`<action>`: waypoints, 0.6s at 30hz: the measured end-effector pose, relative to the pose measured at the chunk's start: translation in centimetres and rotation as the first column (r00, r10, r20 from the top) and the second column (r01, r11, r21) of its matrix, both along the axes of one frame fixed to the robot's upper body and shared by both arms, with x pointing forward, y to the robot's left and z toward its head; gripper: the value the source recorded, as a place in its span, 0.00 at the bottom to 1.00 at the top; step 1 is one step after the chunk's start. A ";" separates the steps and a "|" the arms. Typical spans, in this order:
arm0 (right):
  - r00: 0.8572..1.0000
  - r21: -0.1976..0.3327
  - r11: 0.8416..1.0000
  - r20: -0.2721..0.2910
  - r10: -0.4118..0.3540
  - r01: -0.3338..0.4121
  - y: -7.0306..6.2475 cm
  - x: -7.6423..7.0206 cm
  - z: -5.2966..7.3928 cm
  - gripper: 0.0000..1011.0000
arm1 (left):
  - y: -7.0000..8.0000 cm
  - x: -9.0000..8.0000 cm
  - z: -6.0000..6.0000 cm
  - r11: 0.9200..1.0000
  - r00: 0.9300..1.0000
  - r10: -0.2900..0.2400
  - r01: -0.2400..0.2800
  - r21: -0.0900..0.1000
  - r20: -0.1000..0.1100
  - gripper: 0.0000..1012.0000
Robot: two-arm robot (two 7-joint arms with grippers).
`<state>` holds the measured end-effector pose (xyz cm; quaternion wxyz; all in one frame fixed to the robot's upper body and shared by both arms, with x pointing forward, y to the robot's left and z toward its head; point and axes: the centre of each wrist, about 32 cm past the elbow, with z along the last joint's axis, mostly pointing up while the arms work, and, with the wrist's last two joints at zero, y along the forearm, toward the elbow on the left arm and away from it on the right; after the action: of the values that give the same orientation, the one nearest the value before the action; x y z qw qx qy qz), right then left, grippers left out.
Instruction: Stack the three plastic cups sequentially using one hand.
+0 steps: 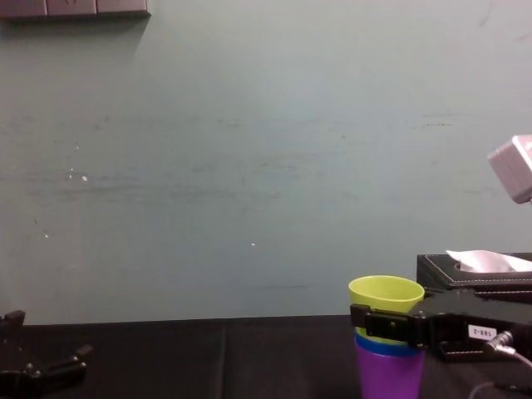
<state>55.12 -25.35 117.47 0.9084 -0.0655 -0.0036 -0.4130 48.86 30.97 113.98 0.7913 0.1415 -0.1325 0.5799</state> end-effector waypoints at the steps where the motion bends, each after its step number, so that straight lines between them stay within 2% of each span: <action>1: 1.000 -0.001 1.000 -0.001 -0.002 0.002 0.0 0.0 -0.1 0.73 | 0.0 0.0 0.0 1.000 1.000 0.000 0.000 0.000 0.000 1.00; 18: 1.000 -0.003 1.000 -0.006 -0.011 0.011 -0.4 -0.2 -0.5 0.73 | 0.0 0.0 0.0 1.000 1.000 0.000 0.000 0.000 0.000 1.00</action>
<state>54.90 -25.71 116.97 0.9059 -0.0678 -0.0011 -0.4180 48.86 30.97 113.98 0.7913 0.1415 -0.1325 0.5799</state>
